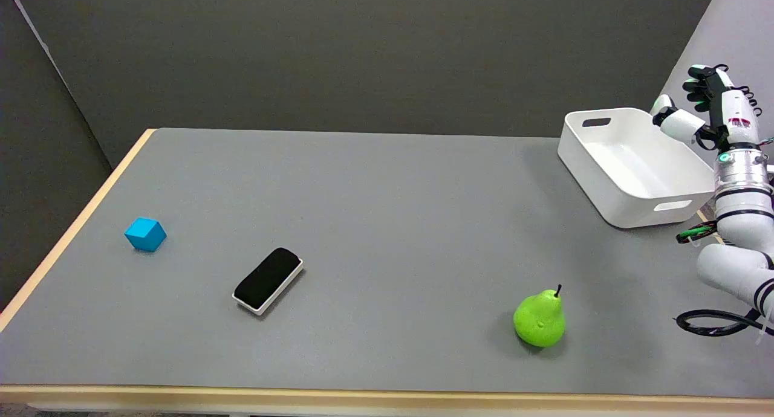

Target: Pick up the blackboard eraser.

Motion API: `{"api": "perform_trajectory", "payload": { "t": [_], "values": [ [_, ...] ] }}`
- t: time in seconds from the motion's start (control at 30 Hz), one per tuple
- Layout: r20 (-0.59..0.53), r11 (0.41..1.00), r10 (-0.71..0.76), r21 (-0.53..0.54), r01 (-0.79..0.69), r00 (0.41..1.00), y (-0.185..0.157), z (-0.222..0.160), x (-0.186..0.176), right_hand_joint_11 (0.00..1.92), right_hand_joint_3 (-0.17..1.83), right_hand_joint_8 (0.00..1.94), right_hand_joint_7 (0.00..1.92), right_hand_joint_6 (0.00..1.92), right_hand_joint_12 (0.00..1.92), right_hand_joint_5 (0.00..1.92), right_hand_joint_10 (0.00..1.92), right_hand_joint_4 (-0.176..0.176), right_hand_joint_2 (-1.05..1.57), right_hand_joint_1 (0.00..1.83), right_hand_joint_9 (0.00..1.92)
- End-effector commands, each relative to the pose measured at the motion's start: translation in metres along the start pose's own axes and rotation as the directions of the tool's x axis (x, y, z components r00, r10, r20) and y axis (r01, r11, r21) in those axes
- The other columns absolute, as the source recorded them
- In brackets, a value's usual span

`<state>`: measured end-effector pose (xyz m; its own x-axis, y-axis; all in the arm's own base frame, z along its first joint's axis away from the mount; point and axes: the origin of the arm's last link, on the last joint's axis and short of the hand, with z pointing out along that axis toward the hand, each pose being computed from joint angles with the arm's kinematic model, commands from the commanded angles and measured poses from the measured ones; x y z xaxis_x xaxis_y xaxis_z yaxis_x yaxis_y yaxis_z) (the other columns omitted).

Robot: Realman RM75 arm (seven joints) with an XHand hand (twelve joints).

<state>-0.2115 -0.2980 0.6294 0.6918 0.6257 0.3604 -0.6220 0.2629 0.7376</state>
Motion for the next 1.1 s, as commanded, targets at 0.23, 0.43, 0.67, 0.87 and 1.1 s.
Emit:
{"api": "perform_trajectory", "payload": {
  "t": [0.23, 0.43, 0.67, 0.87, 1.1],
  "values": [
    [0.119, 0.997, 0.01, 0.078, -0.019, 0.993, -0.013, 0.002, -0.016, 0.24, 0.97, 0.52, 0.43, 0.51, 1.44, 0.24, 0.92, -0.014, 0.71, 0.56, 0.37],
    [0.175, 0.98, 0.024, 0.191, -0.058, 0.984, -0.044, 0.001, -0.032, 0.24, 0.98, 0.51, 0.43, 0.52, 1.43, 0.25, 0.9, 0.015, 0.7, 0.57, 0.38],
    [0.244, 0.952, 0.041, 0.286, -0.113, 0.969, -0.088, 0.005, -0.064, 0.25, 0.9, 0.48, 0.46, 0.5, 1.42, 0.28, 0.93, 0.032, 0.72, 0.63, 0.37],
    [0.421, 0.929, 0.251, 0.149, -0.34, 0.872, -0.128, 0.011, -0.115, 0.28, 0.95, 0.63, 0.52, 0.66, 1.39, 0.33, 0.9, 0.131, 0.64, 0.56, 0.45],
    [0.56, 0.895, 0.044, 0.347, -0.282, 0.828, -0.23, -0.004, -0.155, 0.28, 0.95, 0.66, 0.52, 0.73, 1.35, 0.34, 0.88, 0.167, 0.64, 0.57, 0.44]
  ]
}}
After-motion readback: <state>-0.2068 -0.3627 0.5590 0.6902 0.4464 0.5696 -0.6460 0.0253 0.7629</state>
